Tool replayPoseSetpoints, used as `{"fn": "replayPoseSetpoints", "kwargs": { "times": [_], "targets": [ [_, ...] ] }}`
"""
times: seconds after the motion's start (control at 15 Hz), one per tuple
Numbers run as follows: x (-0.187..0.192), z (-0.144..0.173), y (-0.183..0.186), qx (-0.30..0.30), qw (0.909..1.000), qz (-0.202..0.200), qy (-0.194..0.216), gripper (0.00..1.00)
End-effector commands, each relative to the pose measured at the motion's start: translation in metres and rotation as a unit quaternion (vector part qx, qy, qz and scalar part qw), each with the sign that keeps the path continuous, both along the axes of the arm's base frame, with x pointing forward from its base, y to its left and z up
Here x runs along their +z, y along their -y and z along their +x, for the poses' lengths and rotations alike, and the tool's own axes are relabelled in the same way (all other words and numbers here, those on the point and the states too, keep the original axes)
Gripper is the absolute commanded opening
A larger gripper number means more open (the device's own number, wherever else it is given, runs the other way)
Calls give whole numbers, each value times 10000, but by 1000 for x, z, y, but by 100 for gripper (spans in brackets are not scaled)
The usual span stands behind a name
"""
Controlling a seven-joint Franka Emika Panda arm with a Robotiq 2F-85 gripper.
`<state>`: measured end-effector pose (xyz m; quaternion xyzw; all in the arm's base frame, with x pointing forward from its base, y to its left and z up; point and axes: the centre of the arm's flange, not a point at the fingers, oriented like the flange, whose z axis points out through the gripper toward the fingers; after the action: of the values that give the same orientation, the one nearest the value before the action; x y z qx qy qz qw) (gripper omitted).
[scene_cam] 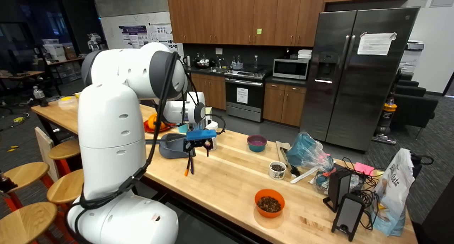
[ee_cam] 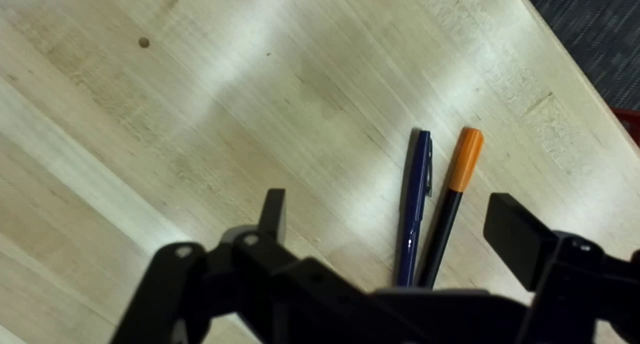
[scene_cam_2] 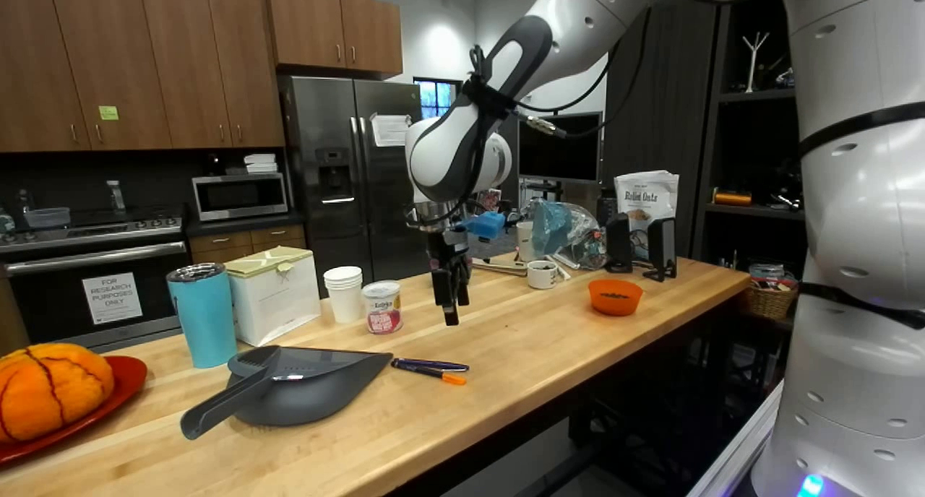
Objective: Put the pen in the bowl
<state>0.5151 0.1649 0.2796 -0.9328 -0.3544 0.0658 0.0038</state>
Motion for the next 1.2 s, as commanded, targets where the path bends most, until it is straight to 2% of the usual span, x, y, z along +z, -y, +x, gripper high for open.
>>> {"fn": "replayPoseSetpoints", "kwargs": {
  "times": [0.0,0.47,1.13],
  "targets": [
    [-6,12,-11,12,10000,31,70,100],
    [-22,14,-28,-196,9996,156,114,100],
    [-51,-2,-54,-206,9998,73,29,100]
  ]
}}
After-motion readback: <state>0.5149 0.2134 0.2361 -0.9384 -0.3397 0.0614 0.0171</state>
